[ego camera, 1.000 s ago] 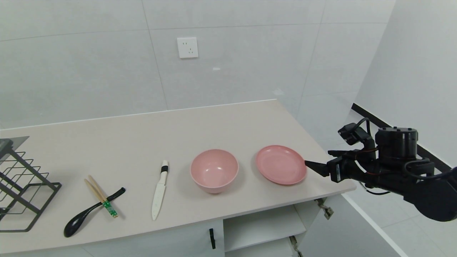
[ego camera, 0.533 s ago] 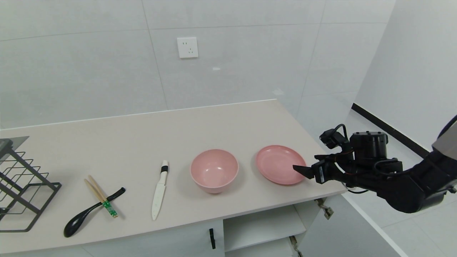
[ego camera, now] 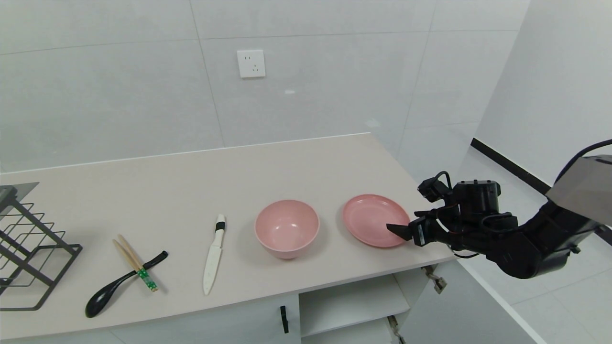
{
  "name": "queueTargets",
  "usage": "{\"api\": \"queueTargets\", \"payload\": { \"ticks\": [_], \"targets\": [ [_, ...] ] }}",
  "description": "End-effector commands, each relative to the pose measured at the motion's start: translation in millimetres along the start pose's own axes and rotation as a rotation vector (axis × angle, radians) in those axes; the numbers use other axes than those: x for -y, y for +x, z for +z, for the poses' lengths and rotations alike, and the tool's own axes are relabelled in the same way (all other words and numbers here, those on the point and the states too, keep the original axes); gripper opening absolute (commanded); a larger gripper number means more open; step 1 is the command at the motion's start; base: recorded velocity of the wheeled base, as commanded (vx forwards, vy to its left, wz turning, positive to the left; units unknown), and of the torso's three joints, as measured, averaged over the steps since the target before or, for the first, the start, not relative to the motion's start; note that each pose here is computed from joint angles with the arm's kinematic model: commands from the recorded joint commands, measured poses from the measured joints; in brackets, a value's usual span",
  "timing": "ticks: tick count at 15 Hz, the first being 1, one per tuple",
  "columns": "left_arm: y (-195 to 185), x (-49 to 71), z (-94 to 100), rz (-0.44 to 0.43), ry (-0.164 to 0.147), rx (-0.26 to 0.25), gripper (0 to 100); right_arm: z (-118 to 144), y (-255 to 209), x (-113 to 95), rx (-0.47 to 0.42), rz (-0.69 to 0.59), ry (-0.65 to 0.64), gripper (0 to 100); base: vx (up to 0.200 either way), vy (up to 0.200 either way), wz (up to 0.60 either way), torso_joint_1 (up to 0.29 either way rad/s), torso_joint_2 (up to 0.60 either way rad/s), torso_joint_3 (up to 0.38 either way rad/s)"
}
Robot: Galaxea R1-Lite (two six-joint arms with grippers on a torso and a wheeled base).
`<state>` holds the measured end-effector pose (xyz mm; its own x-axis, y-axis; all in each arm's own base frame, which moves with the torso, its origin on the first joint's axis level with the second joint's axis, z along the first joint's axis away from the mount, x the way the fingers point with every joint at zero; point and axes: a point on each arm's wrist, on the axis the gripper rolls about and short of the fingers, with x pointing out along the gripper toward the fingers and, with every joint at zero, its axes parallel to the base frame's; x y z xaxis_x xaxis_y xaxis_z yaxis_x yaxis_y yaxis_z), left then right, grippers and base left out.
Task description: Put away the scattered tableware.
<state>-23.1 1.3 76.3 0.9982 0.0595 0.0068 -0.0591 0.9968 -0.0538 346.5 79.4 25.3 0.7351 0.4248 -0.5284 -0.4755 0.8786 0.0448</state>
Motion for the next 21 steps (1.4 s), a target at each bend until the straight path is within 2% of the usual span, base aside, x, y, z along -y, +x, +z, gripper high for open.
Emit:
{"api": "queueTargets", "payload": {
  "ticks": [1,9,16,17,20,21],
  "targets": [
    [0,0.0,0.1,0.000,0.000,-0.001,100,-3,8,1,-0.009,0.003,0.001,100,0.000,0.000,0.00,0.000,0.00,0.000],
    [0,0.0,0.1,0.000,0.000,-0.001,100,-8,35,13,-0.009,-0.009,0.013,100,0.000,0.000,0.00,0.000,0.00,0.000],
    [0,0.0,0.1,0.002,0.000,-0.001,100,-15,54,5,-0.028,0.008,0.004,100,0.000,0.000,0.00,0.000,0.00,0.000],
    [0,0.0,0.1,0.002,0.000,-0.001,100,-17,55,5,-0.035,-0.007,0.009,0,0.000,0.000,0.00,0.000,0.00,0.000],
    [0,0.0,0.1,0.002,-0.002,-0.001,100,-24,57,11,-0.054,-0.062,0.053,0,0.000,0.000,0.00,0.000,0.00,0.000],
    [0,0.0,0.1,0.002,-0.002,-0.001,100,-19,57,15,-0.035,-0.072,0.068,0,0.000,0.000,0.00,0.000,0.00,0.000]
  ]
}}
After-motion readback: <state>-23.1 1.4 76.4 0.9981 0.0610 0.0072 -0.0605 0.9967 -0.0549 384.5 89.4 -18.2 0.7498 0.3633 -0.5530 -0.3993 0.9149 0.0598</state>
